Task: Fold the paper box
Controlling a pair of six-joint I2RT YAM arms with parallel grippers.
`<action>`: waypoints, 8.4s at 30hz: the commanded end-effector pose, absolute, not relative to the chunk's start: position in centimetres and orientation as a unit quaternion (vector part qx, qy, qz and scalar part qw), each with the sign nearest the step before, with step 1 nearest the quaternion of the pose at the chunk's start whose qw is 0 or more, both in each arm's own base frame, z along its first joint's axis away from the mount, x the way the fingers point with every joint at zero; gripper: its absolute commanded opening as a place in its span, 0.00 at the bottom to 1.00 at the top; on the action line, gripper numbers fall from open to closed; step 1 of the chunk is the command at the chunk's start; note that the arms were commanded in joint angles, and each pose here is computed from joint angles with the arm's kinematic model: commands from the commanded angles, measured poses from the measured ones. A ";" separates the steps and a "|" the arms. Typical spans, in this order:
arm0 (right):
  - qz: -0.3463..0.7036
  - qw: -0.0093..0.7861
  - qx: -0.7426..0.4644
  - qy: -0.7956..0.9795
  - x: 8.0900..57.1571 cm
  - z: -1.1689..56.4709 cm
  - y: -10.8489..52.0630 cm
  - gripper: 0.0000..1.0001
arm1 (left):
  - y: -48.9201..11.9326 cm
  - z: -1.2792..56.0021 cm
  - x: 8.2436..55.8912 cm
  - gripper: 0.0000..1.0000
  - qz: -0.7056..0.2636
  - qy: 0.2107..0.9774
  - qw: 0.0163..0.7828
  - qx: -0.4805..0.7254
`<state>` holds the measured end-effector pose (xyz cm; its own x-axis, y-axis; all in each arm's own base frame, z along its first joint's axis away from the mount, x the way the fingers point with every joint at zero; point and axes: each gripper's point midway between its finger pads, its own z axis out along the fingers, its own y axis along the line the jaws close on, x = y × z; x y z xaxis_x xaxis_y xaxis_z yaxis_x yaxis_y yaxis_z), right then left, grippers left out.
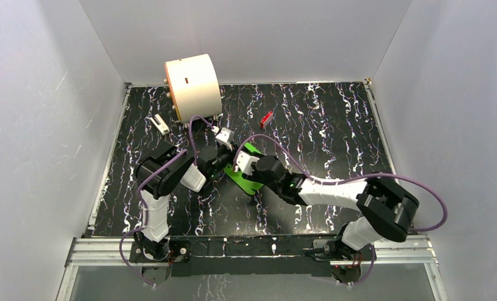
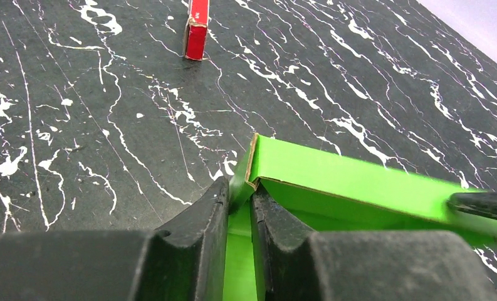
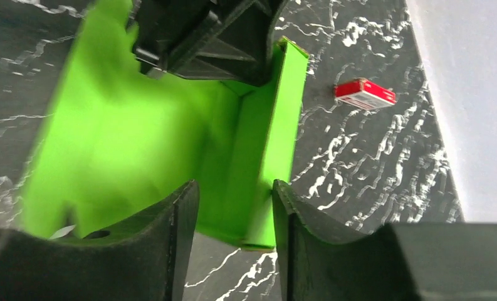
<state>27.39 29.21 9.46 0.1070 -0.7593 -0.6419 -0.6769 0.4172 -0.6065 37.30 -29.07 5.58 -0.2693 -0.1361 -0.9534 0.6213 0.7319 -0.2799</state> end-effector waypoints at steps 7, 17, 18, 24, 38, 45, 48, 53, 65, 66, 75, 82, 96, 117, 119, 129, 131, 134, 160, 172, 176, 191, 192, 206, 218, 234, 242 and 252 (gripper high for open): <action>0.188 0.538 -0.416 0.708 26.8 16.7 31.0 0.62 | -29.4 7.3 38.1 0.06 -0.324 0.697 0.613 0.185; 0.312 0.528 -0.283 0.737 32.8 20.0 29.7 0.67 | -29.6 7.2 37.8 0.06 -0.328 0.694 0.610 0.197; 0.322 0.519 -0.279 0.741 33.4 19.9 30.0 0.66 | -29.7 7.2 37.8 0.06 -0.329 0.694 0.609 0.198; 0.361 0.481 -0.225 0.767 36.3 17.9 31.1 0.62 | -29.8 7.2 37.6 0.06 -0.330 0.692 0.608 0.207; 0.418 0.387 -0.204 0.797 35.0 12.0 33.0 0.47 | -29.4 7.1 37.7 0.08 -0.309 0.690 0.616 0.219; 0.413 0.359 -0.193 0.815 33.7 9.5 32.6 0.35 | -29.1 7.3 38.5 0.08 -0.252 0.697 0.637 0.211; 0.404 0.356 -0.191 0.821 33.2 9.0 32.6 0.33 | -28.8 7.2 39.1 0.07 -0.201 0.705 0.654 0.189; 0.389 0.357 -0.181 0.830 32.8 8.6 32.3 0.33 | -29.3 7.3 39.2 0.07 -0.157 0.708 0.669 0.163; 0.369 0.355 -0.176 0.841 32.8 8.1 31.9 0.33 | -26.7 7.9 39.9 0.09 -0.102 0.718 0.686 0.056; 0.370 0.352 -0.175 0.841 32.7 8.1 31.9 0.33 | -26.7 7.8 39.9 0.09 -0.098 0.718 0.687 0.052; 0.376 0.356 -0.179 0.837 32.9 8.8 32.2 0.34 | -26.4 8.1 39.5 0.06 -0.047 0.715 0.696 0.037; 0.372 0.353 -0.183 0.839 32.8 8.0 32.5 0.35 | -28.6 5.2 38.3 0.07 -0.110 0.735 0.663 0.090; 0.330 0.367 -0.198 0.847 32.8 7.3 31.7 0.35 | -28.6 5.5 38.0 0.24 -0.203 0.742 0.637 0.050; 0.330 0.393 -0.201 0.834 33.4 8.9 31.5 0.36 | -27.0 8.0 37.6 0.41 -0.197 0.715 0.661 0.110; 0.331 0.392 -0.202 0.834 33.3 9.0 31.5 0.36 | -26.8 7.8 38.0 0.40 -0.187 0.716 0.664 0.109; 0.337 0.381 -0.203 0.837 33.1 8.3 31.8 0.34 | -27.7 7.9 39.4 0.40 -0.191 0.703 0.677 0.107; 0.337 0.379 -0.204 0.837 33.0 8.2 31.8 0.34 | -27.8 8.1 39.5 0.40 -0.196 0.698 0.682 0.100; 0.337 0.377 -0.204 0.838 32.9 8.0 31.7 0.34 | -27.5 8.3 39.9 0.39 -0.193 0.692 0.691 0.083; 0.301 0.356 -0.201 0.862 32.6 5.7 30.4 0.31 | -24.2 10.7 40.7 0.05 -0.172 0.666 0.725 -0.038; 0.317 0.357 -0.205 0.855 32.5 6.2 31.0 0.31 | -22.9 8.9 40.6 0.22 -0.101 0.689 0.718 -0.010; 0.317 0.363 -0.202 0.853 32.8 6.5 31.0 0.31 | -24.2 9.6 39.9 0.31 -0.134 0.685 0.716 0.024; 0.321 0.388 -0.209 0.839 34.0 8.6 31.6 0.34 | -23.5 11.1 36.8 0.45 -0.186 0.684 0.703 0.052; 0.322 0.390 -0.207 0.838 34.2 8.9 31.7 0.36 | -23.6 11.1 36.9 0.45 -0.188 0.684 0.702 0.053; 0.356 0.426 -0.190 0.810 36.5 13.3 32.2 0.50 | -24.9 10.5 36.9 0.47 -0.219 0.689 0.686 0.083; 0.358 0.439 -0.158 0.809 38.1 13.9 32.3 0.49 | -25.8 9.4 38.2 0.49 -0.231 0.699 0.671 0.085; 0.339 0.387 -0.150 0.844 37.6 8.4 32.1 0.39 | -27.1 7.6 39.7 0.51 -0.235 0.714 0.651 0.101; 0.277 0.328 -0.150 0.891 35.5 3.2 29.4 0.32 | -27.5 6.9 40.5 0.46 -0.233 0.717 0.647 0.111; 0.180 0.287 -0.178 0.924 34.2 0.6 27.2 0.28 | -27.9 7.0 39.7 0.40 -0.245 0.714 0.643 0.132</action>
<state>37.88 32.14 9.31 -0.6204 -0.0174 -0.7841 -0.5265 0.7502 0.4000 39.50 -27.57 5.40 -0.1837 -0.1216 -0.9754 0.4724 0.8593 -0.1961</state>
